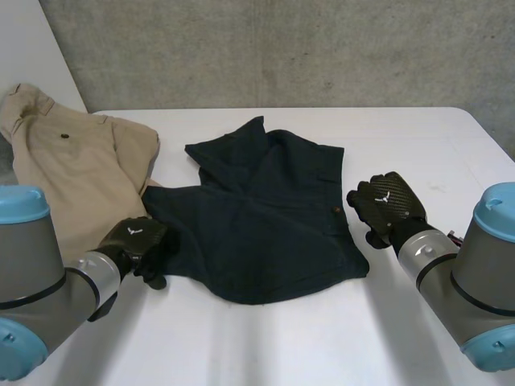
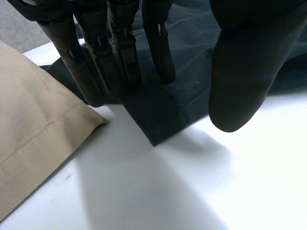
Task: Fold the laundry.
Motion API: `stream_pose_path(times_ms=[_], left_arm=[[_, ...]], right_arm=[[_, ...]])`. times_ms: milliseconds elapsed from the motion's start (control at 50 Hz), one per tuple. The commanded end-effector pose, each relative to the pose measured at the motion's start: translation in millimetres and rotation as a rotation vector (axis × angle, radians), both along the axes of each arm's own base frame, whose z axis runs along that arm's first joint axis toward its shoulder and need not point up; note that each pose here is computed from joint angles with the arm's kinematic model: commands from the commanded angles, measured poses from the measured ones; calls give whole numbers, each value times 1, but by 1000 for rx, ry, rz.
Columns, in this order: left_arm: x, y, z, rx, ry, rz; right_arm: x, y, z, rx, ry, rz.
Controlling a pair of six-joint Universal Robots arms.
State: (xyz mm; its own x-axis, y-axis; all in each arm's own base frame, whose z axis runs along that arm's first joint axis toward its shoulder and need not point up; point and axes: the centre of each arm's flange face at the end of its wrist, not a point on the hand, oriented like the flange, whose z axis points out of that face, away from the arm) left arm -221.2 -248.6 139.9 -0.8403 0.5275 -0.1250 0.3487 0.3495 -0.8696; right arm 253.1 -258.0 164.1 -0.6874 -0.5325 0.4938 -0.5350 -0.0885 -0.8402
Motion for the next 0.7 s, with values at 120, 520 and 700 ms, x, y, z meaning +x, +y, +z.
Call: stream_pose_path(times_ms=[120,520,700], left_arm=[[-7,-14,1,-83,6,1],[-28,-31,-28,-159,-149,-83],[-27,-25,1,-245,-183,-52]], right_arm=[[6,34,-4,227,-4,133],[16,2,-30,185,-29,86],[14,8,-9,141,-37,88]])
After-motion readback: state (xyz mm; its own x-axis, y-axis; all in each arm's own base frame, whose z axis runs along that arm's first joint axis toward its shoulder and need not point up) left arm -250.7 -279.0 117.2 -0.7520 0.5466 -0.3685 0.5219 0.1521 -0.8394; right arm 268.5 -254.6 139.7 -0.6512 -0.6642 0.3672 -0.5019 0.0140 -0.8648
